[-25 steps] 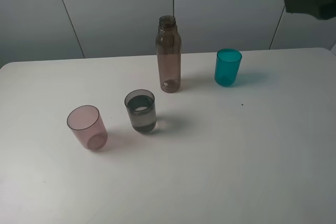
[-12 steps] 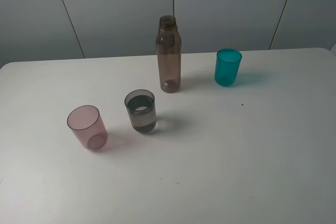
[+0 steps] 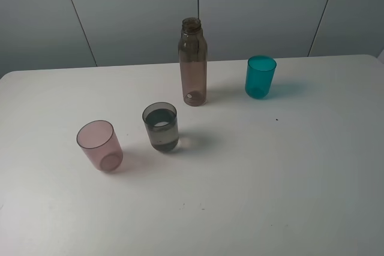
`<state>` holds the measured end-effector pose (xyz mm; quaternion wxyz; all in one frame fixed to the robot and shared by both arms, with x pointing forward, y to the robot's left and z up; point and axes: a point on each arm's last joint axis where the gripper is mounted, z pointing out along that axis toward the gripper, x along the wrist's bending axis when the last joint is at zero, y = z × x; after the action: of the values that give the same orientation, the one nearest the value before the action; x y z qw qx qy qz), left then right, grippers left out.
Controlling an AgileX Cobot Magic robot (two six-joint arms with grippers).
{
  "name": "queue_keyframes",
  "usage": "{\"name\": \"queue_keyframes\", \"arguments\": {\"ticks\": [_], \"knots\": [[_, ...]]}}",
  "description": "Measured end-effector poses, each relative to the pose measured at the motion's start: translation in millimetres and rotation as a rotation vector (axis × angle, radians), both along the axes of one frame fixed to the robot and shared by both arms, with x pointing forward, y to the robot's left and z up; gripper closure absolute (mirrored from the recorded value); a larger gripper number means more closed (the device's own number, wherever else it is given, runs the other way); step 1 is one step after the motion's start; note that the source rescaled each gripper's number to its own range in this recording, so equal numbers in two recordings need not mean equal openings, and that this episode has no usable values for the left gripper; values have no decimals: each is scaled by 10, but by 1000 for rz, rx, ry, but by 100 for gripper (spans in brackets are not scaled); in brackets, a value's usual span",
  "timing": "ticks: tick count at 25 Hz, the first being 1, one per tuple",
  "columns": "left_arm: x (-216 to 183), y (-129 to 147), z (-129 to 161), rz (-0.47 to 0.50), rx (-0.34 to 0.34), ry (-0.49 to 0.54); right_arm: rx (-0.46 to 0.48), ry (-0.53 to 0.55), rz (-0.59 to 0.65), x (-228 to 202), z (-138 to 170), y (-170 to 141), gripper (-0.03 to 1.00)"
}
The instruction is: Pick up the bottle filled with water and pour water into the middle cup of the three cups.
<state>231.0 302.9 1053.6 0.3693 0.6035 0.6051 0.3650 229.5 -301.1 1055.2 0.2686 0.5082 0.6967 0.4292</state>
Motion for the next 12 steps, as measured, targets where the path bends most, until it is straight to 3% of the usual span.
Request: {"name": "queue_keyframes", "arguments": {"ticks": [12], "knots": [[0,0,0,-1,2,0,21,1,-27,16,-25,7,-3]]}}
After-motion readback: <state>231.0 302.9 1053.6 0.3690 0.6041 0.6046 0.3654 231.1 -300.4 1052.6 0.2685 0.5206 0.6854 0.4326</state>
